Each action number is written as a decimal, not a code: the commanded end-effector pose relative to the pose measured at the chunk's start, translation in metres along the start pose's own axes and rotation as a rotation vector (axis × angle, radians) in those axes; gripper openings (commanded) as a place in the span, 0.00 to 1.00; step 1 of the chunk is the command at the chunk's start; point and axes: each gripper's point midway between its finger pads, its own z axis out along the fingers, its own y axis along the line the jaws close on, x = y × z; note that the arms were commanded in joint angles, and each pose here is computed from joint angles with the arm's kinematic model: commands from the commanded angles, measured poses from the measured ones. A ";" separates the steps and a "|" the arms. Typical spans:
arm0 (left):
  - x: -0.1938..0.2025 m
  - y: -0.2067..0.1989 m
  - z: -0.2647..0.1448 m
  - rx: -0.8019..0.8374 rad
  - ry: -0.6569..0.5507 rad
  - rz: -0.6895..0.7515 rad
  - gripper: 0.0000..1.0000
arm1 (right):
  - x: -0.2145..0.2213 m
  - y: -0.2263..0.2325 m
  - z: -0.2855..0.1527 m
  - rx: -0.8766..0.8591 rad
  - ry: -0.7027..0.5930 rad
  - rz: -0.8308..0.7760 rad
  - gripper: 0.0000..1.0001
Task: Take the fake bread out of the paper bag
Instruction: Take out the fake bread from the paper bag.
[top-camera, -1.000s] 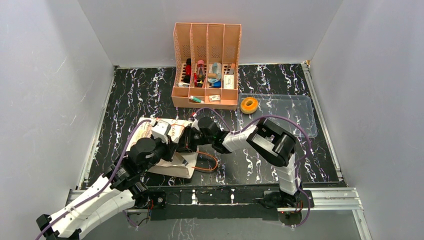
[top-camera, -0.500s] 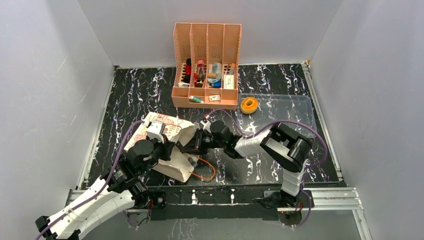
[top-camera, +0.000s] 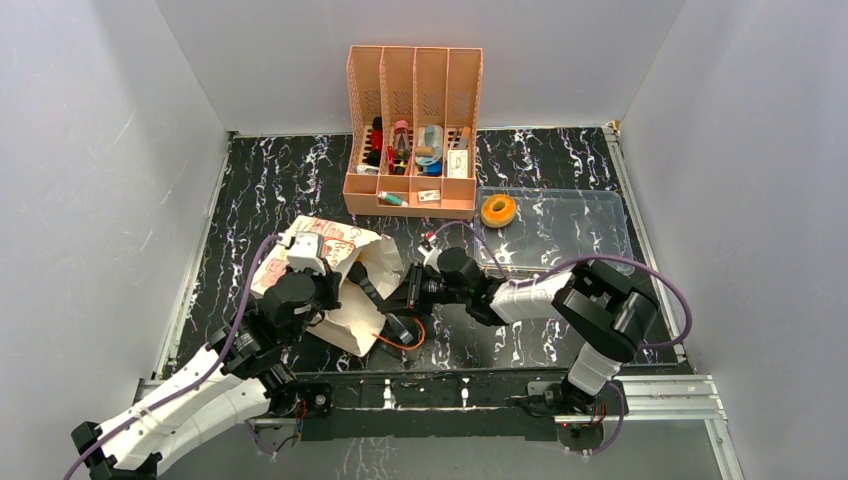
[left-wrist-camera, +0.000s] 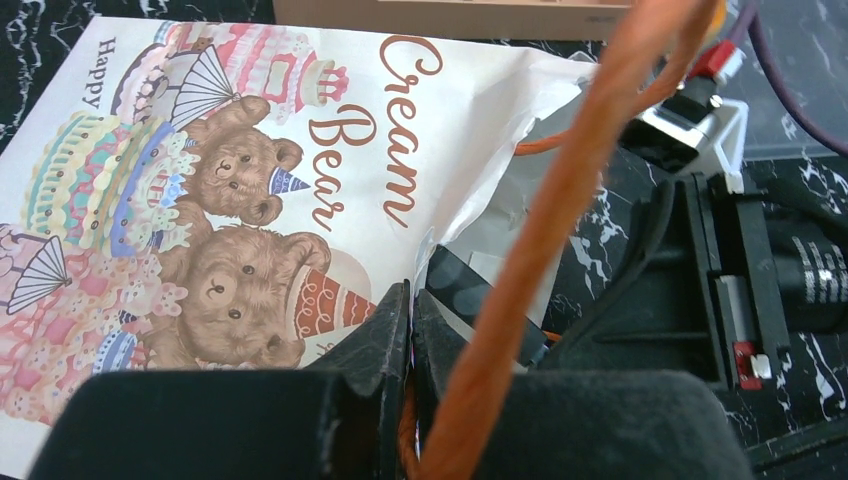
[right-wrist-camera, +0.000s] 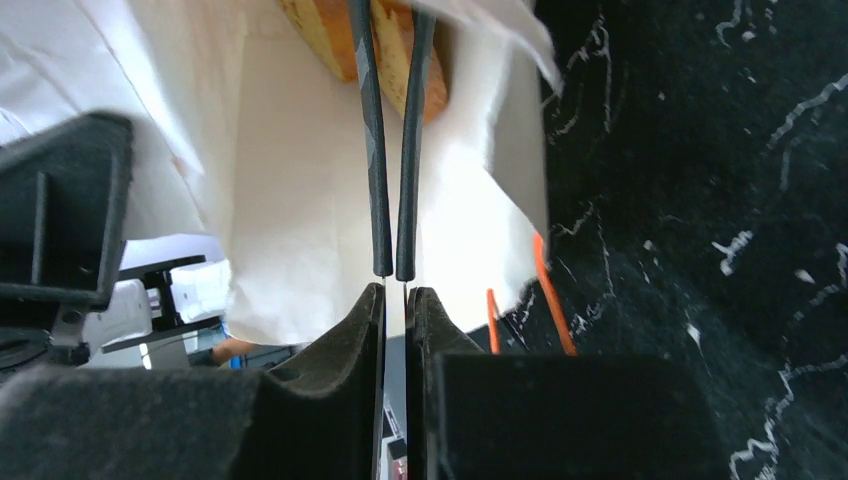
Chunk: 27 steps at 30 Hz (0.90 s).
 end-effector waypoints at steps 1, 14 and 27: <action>-0.033 0.014 -0.004 -0.103 -0.110 -0.068 0.00 | -0.006 0.003 -0.012 0.010 -0.051 -0.026 0.00; -0.036 0.036 -0.010 -0.217 -0.147 -0.108 0.00 | -0.002 0.018 -0.039 0.072 -0.140 -0.080 0.00; -0.022 0.044 -0.006 -0.268 -0.090 -0.039 0.00 | 0.002 0.022 -0.069 0.145 -0.238 -0.129 0.00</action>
